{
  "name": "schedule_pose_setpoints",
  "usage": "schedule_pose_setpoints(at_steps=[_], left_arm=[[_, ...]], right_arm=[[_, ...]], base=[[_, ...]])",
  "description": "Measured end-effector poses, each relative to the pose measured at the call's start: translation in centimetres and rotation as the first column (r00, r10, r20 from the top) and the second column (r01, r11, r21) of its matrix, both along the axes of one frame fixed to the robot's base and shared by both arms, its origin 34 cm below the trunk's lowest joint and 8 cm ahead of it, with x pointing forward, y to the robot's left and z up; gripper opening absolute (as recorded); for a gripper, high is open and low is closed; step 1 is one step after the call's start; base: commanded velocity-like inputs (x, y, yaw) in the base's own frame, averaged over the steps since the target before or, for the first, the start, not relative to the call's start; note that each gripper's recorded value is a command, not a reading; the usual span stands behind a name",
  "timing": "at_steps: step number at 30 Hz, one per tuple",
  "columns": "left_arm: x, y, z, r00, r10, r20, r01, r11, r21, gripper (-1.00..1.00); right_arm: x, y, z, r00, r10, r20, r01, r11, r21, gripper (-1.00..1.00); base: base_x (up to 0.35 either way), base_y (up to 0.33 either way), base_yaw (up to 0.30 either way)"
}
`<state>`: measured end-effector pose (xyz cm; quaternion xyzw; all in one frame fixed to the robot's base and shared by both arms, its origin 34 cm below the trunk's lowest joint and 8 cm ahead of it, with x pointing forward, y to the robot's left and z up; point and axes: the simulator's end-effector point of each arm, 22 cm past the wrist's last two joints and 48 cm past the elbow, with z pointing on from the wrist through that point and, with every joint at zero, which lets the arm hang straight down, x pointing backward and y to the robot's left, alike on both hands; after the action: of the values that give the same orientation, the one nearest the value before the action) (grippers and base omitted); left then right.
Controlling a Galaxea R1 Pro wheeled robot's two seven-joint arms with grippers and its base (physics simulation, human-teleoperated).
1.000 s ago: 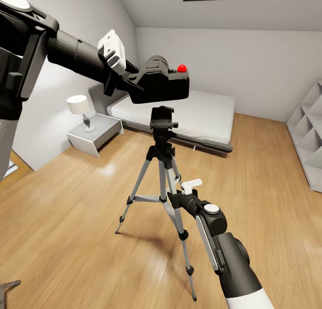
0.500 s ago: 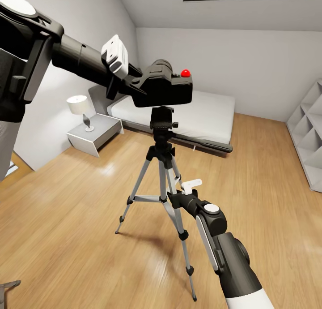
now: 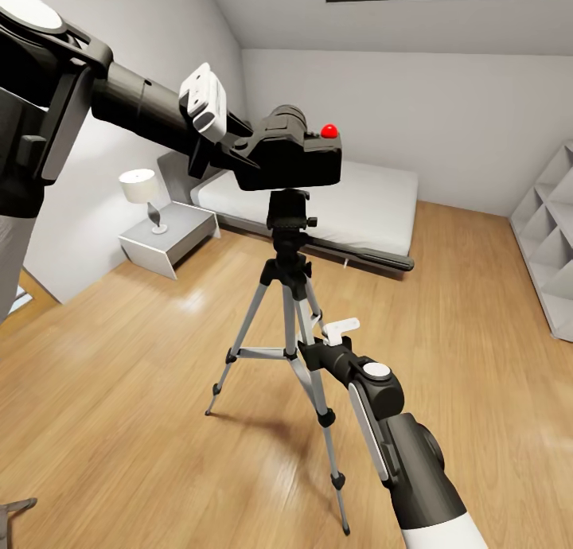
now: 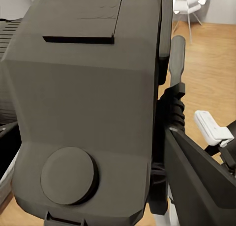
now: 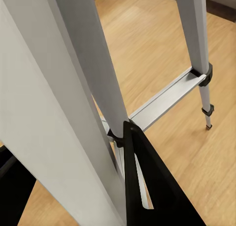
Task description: Attach the digital camera to the camera tripod in the bedroom.
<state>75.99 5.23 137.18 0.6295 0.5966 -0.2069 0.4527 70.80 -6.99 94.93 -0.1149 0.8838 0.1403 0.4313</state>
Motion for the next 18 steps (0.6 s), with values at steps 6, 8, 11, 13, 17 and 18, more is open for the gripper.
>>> schedule_pose_setpoints(at_steps=[6,8,11,13,17,18], left_arm=[[0.0,0.1,0.0,1.000,0.001,-0.002,-0.001,1.000,0.001,-1.00],[0.0,0.0,-0.2,1.000,0.000,-0.004,0.000,1.000,0.004,-1.00],[0.0,-0.2,-0.7,1.000,-0.003,-0.010,0.003,1.000,0.017,-1.00],[-0.1,-0.3,-1.0,1.000,-0.004,-0.014,0.005,1.000,0.025,-1.00],[-0.2,-0.5,-1.6,1.000,-0.007,-0.023,0.008,0.999,0.041,-1.00],[-0.2,-0.5,-1.8,1.000,-0.008,-0.025,0.009,0.999,0.043,-1.00]], right_arm=[[0.0,0.0,0.0,1.000,0.000,0.000,0.000,1.000,0.000,-1.00],[0.0,0.0,0.0,1.000,0.000,0.000,0.000,1.000,0.000,-1.00],[0.0,0.0,0.0,1.000,0.000,0.000,0.000,1.000,0.000,-1.00],[0.0,0.0,0.0,1.000,0.000,0.000,0.000,1.000,0.000,-1.00],[0.0,0.0,0.0,1.000,0.000,0.000,0.000,1.000,0.000,-1.00],[0.0,0.0,0.0,1.000,0.000,0.000,0.000,1.000,0.000,-1.00]], base=[[0.000,0.000,0.000],[0.000,0.000,0.000],[0.000,0.000,0.000],[0.000,0.000,0.000],[0.000,0.000,0.000],[0.000,0.000,0.000]])
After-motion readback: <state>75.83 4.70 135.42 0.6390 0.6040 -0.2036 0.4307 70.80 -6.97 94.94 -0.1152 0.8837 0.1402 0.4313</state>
